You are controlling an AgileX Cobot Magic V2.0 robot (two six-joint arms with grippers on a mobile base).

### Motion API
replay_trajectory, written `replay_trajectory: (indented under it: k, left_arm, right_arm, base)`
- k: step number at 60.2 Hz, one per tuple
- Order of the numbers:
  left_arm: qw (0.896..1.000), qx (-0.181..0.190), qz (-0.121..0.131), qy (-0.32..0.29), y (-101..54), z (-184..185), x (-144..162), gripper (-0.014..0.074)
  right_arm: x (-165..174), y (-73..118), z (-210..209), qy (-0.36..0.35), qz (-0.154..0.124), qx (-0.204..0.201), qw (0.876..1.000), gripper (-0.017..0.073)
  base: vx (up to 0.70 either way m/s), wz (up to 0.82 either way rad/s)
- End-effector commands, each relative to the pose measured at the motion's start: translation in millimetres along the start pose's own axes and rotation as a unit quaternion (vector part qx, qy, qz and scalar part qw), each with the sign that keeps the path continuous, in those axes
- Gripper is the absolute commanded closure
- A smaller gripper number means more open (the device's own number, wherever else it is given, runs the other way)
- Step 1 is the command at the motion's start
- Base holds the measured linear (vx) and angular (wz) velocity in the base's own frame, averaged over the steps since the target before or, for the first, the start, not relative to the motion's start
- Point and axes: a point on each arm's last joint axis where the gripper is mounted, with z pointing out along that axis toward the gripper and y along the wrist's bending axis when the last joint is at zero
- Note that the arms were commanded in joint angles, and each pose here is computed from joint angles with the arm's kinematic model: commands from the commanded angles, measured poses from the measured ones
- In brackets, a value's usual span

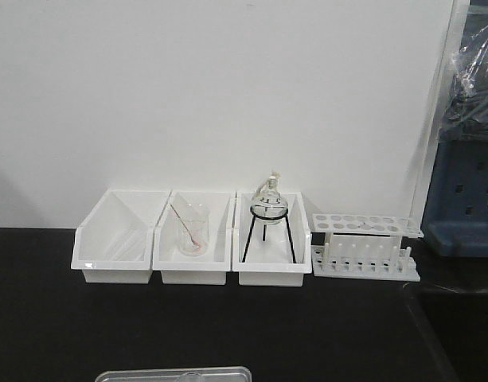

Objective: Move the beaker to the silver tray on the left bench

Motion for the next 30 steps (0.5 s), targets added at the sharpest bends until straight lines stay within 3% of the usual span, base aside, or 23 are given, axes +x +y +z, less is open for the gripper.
replay_trajectory:
  k: [1,4,11,14,21,30]
  left_arm:
    - [0.999,0.003,-0.001,-0.035,-0.7,2,-1,0.0592]
    - [0.999,0.003,-0.001,-0.035,-0.7,2,-1,0.0592]
    - [0.999,0.003,-0.001,-0.035,-0.7,2,-1,0.0592]
    - [0.999,0.003,-0.001,-0.035,-0.7,2,-1,0.0592]
    - [0.999,0.003,-0.002,-0.035,-0.7,1,-1,0.0592]
    - [0.999,0.003,-0.001,-0.034,-0.7,2,-1,0.0592]
  right_arm:
    - [5,-11.1,-20,-0.037,0.014,0.072,0.997,0.0575]
    - [18,-15.0,-31,-0.028,0.015,0.111,0.993,0.0575]
    - [46,-16.1,-43,-0.019,0.005,0.151,0.988,0.0575]
    - [59,-15.1,-46,-0.022,0.003,0.155,0.988,0.0575]
    - [79,-13.0,-47,0.001,0.034,0.150,0.988,0.0575]
    - [77,-12.5,-47,-0.009,-0.005,0.147,0.989,0.0575]
  base:
    - [0.00,0.00]
    - [0.00,0.00]
    - [0.00,0.00]
    - [0.00,0.00]
    - [0.00,0.00]
    - [0.00,0.01]
